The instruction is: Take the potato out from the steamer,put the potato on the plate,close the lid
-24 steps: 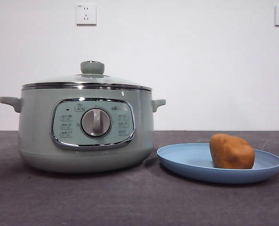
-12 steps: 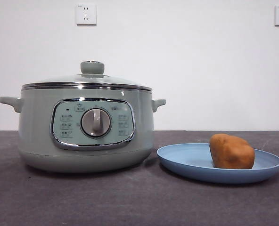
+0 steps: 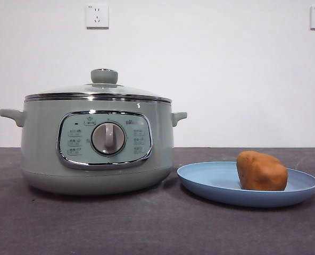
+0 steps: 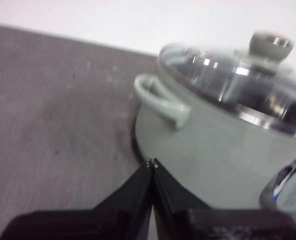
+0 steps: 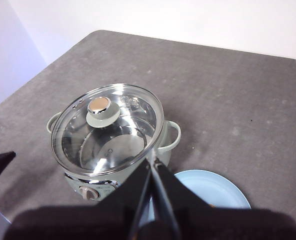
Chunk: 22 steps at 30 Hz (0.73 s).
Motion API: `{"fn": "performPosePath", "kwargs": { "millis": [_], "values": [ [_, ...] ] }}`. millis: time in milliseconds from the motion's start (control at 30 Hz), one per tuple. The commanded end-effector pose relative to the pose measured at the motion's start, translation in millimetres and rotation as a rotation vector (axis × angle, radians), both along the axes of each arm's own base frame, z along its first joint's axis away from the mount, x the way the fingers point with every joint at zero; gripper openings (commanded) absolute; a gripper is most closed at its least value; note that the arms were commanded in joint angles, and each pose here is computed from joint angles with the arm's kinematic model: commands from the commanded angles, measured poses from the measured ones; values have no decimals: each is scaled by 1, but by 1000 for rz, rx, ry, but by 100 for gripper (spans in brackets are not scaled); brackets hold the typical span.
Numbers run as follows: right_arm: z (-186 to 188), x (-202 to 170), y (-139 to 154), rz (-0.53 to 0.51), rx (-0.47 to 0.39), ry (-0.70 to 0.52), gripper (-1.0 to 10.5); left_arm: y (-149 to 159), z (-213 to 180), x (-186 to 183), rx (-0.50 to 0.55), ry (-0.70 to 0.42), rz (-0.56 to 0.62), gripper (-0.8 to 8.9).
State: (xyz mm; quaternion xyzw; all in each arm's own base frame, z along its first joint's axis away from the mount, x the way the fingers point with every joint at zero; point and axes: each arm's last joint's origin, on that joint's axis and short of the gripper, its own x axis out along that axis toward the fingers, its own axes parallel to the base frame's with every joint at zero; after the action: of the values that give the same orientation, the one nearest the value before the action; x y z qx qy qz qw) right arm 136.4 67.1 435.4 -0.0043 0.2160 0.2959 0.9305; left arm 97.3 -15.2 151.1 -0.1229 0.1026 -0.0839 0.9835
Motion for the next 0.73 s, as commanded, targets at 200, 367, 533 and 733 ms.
{"fn": "performPosePath", "kwargs": {
  "millis": [200,367,533,733],
  "values": [
    [2,-1,0,0,1,-13,-1,1,-5,-2,-3,9,17,-3],
    [2,-1,0,0,1,-11,-1,1,-4,-2,-5,-8,15,-4],
    [2,-1,0,0,-1,-8,-1,1,-3,-2,-6,-9,15,-4],
    [2,-1,0,0,0,-8,-1,1,-3,-2,-5,-9,15,-4]
  ]
}}
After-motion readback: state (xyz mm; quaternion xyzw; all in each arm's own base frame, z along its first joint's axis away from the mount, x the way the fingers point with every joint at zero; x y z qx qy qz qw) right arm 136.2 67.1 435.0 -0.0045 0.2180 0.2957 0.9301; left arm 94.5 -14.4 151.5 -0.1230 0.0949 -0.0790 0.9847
